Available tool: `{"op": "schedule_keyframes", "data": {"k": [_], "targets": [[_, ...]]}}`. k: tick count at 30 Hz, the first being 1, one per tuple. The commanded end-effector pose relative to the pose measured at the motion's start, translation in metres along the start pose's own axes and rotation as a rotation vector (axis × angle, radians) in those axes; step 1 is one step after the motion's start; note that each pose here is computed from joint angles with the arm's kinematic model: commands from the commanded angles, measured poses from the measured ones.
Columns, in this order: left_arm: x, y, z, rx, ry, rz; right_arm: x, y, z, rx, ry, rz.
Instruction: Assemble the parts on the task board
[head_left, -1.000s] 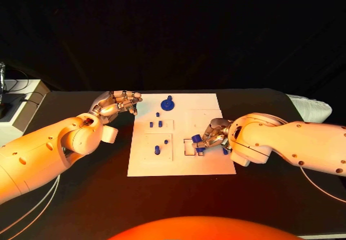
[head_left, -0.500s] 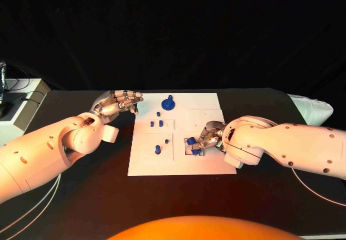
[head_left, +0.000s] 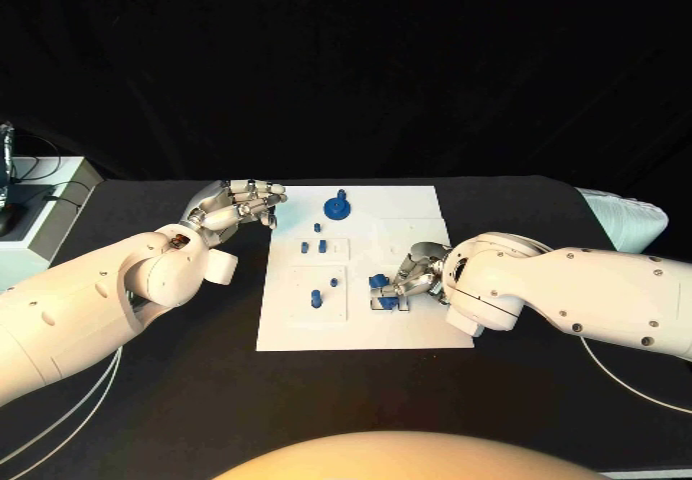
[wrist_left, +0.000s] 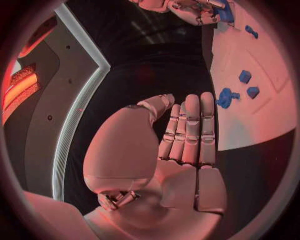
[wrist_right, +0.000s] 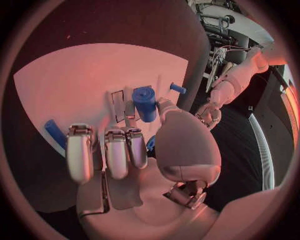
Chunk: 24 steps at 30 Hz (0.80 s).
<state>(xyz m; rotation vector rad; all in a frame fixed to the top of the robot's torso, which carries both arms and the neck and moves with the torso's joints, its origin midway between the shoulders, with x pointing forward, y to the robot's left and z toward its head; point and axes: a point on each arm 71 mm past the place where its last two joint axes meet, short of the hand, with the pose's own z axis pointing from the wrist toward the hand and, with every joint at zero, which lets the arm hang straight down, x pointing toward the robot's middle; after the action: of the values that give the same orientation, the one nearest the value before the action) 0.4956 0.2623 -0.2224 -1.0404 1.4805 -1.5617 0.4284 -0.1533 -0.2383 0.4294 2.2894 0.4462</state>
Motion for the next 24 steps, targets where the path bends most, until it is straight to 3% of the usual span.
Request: {"op": "schedule_keyframes", "data": {"k": [1,24], "targets": [[0.0021,-0.0006,0.0,0.004,0.018,-0.012,-0.0007,0.001,0.0006,-0.007,-0.015,-0.01],[0.0013,-0.0004,-0.0005,-0.002,0.018,-0.011,-0.0027,-0.0013,-0.0038,-0.042,-0.042,-0.032]]}}
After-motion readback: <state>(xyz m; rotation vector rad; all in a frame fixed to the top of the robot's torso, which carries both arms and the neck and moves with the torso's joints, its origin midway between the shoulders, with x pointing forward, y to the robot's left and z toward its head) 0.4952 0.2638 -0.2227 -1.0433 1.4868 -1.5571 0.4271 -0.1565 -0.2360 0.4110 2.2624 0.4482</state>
